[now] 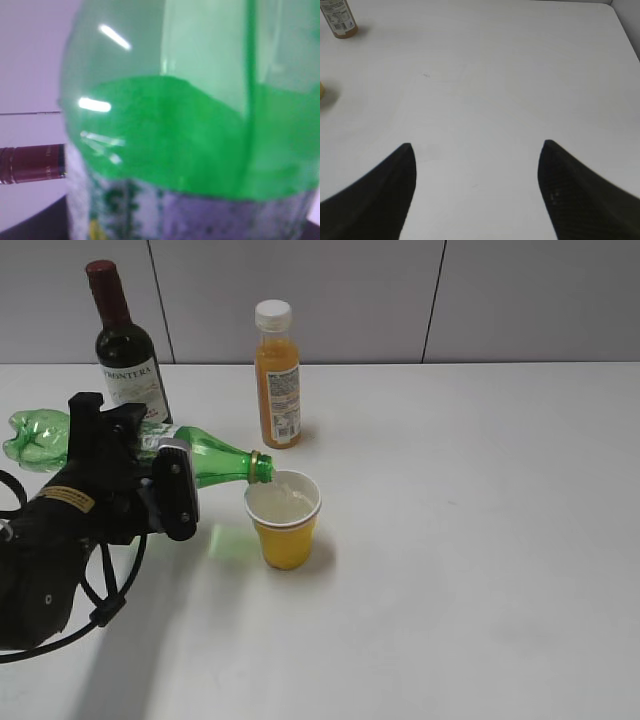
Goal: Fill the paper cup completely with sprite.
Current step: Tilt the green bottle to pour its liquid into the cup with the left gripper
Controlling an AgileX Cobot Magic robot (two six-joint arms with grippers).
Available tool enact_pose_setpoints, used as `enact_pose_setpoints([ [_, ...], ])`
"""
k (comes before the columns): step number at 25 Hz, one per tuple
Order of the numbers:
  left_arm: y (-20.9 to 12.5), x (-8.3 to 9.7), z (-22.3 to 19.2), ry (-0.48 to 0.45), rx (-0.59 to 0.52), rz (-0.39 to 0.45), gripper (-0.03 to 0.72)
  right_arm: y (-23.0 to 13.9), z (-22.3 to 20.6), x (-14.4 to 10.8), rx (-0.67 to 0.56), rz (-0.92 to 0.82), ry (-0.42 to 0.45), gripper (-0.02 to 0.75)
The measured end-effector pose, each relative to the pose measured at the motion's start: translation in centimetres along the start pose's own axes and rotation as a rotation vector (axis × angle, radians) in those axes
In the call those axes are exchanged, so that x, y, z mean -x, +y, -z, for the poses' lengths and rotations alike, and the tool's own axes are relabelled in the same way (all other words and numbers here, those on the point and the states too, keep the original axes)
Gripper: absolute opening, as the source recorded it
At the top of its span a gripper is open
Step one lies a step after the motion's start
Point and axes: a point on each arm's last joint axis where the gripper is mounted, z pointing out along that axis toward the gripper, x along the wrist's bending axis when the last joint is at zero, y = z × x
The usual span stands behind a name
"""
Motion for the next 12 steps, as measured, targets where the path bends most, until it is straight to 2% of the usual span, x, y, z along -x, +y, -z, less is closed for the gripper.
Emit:
enact_pose_setpoints([
  [12,0.00,-0.02,0.00,0.002,0.001,0.000,0.463,0.00,0.00,0.00,0.000,0.000,0.000,0.585],
])
